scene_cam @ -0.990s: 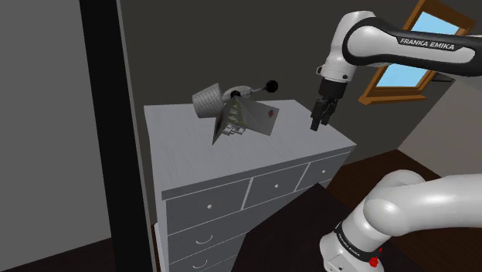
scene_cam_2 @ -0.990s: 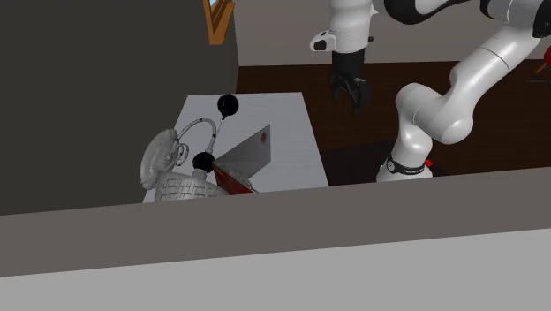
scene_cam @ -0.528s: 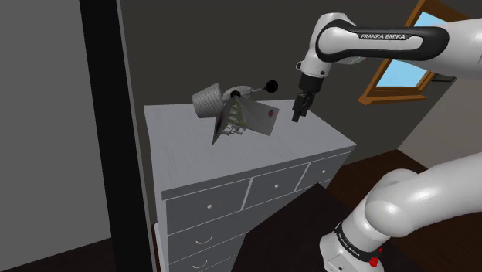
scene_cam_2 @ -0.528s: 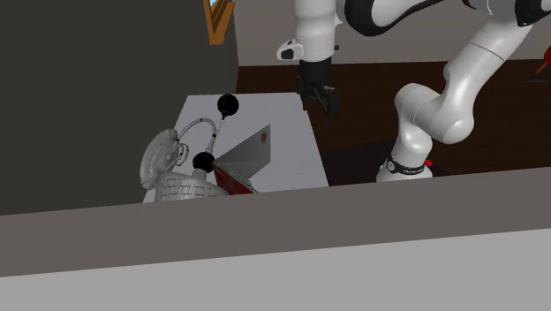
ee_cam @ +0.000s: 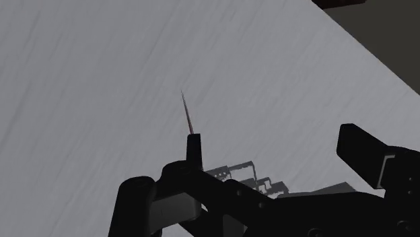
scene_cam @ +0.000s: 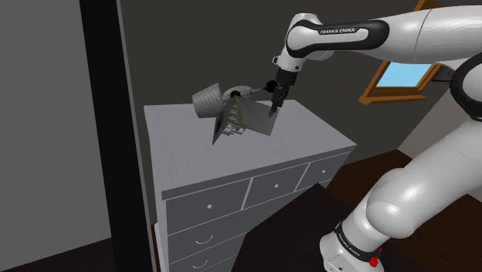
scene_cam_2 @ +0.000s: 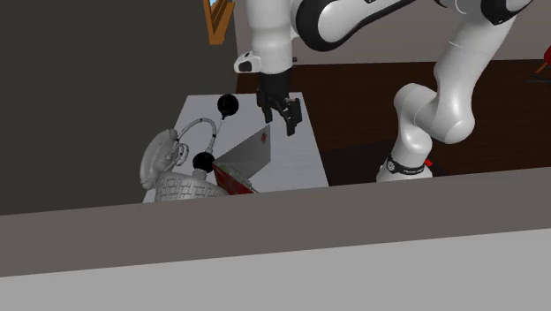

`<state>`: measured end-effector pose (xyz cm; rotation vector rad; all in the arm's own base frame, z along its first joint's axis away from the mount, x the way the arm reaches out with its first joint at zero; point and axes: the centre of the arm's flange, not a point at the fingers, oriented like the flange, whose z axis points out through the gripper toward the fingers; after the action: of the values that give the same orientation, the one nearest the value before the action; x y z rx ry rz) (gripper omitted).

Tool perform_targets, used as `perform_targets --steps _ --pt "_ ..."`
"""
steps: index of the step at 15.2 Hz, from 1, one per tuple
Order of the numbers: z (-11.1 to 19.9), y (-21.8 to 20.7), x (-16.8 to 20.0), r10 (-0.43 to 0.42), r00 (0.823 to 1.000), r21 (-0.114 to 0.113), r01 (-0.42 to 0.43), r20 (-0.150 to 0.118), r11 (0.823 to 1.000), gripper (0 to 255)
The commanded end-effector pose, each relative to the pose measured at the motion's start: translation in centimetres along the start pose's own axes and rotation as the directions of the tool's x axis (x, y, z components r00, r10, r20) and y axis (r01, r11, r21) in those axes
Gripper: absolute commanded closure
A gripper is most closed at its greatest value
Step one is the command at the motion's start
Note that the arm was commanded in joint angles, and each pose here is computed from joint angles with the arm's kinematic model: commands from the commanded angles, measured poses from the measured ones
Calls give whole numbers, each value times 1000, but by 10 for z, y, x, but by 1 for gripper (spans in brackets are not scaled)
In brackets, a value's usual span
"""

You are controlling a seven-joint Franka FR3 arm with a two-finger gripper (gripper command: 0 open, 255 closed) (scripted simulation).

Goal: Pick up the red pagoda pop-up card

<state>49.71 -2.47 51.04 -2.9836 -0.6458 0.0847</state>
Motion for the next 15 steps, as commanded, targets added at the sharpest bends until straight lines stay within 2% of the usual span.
perform_targets --steps 1,9,15 --pt "-2 3 23 -42 999 -2 42 -12 999 0" --pt "-2 18 119 -198 979 -11 198 -55 980 0" --pt "29 22 120 -198 979 -11 198 -55 980 0"
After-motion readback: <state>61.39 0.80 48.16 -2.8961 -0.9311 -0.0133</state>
